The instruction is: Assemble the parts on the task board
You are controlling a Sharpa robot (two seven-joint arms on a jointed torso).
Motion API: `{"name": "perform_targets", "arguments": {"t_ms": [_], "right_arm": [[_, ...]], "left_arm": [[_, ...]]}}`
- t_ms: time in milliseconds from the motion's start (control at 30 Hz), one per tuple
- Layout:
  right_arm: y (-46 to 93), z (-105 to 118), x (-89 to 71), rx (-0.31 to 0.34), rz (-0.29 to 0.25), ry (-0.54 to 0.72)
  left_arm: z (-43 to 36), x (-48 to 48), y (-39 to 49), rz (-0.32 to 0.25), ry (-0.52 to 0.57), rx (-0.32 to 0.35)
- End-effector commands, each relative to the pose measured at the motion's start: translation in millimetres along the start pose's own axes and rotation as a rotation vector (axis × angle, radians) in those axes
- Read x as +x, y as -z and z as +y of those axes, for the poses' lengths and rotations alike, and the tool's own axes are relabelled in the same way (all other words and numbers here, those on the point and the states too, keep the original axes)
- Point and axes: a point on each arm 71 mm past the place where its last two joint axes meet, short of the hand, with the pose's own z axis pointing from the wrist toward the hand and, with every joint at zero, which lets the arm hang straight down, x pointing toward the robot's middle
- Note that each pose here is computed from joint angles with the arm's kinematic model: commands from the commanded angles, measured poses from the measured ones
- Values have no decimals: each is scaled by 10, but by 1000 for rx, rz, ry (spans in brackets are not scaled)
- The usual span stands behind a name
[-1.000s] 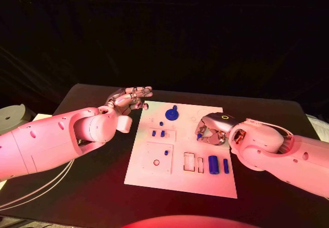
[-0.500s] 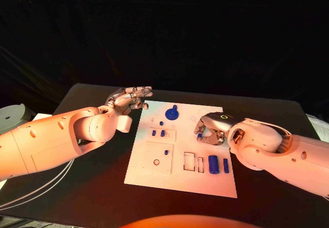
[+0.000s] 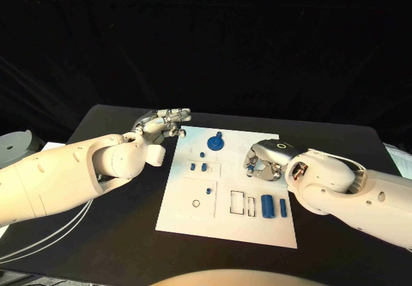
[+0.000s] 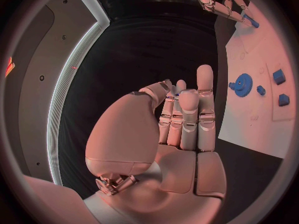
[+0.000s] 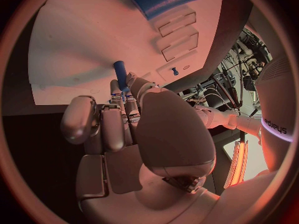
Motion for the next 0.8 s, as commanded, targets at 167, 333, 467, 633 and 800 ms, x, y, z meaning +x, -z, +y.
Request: {"name": "perform_targets", "arguments": {"t_ms": [167, 333, 467, 633, 800], "right_arm": [[58, 64, -85, -32, -63, -12], [125, 111, -221, -46, -92, -41], [162, 258, -302, -90, -112, -65], [156, 590, -324, -187, -121, -95], [101, 952, -288, -295, -125, -110]], "left_arm": [[-5, 25, -3, 23, 4, 4], [-3, 28, -6, 24, 4, 2], [0, 36, -8, 26, 5, 1], [4, 51, -14, 31, 6, 0], [12, 78, -25, 38, 8, -1]]}}
